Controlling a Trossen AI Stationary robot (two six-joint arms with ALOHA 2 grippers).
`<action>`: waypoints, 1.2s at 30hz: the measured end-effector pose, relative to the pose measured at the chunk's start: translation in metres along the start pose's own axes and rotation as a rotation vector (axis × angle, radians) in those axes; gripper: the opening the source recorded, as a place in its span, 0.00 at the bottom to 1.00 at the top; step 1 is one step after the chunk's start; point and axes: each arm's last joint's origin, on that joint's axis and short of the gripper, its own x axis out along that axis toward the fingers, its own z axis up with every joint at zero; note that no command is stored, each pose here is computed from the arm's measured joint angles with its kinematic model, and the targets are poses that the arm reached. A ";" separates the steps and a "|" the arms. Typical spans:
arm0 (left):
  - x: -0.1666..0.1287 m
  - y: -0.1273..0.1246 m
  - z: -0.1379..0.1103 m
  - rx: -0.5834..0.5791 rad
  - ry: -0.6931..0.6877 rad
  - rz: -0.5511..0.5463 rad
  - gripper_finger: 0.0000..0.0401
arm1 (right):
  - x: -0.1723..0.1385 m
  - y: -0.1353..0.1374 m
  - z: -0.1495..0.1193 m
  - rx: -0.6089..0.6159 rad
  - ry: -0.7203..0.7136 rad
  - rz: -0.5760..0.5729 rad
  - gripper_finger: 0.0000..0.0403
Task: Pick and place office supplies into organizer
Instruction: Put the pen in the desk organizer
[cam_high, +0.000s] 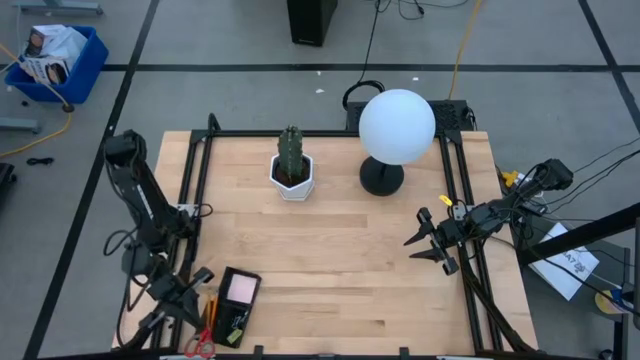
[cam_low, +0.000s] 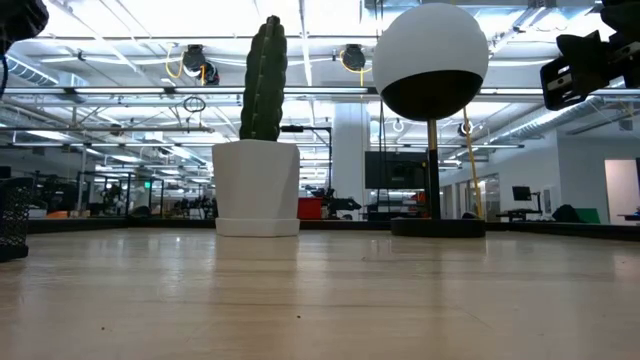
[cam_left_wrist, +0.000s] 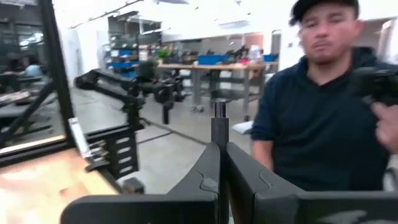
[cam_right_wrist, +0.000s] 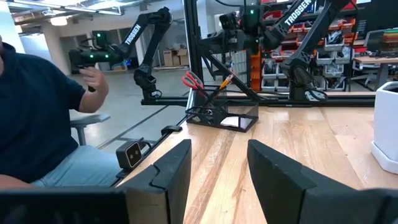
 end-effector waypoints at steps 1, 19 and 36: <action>-0.001 0.000 -0.002 -0.005 -0.011 -0.008 0.02 | 0.000 0.000 0.000 0.000 0.000 0.000 0.38; 0.005 0.006 -0.046 -0.059 0.099 0.018 0.05 | 0.000 0.000 0.000 0.000 0.000 0.000 0.38; 0.003 0.005 -0.056 -0.056 0.174 0.131 0.21 | 0.000 0.000 0.000 0.000 0.000 0.000 0.38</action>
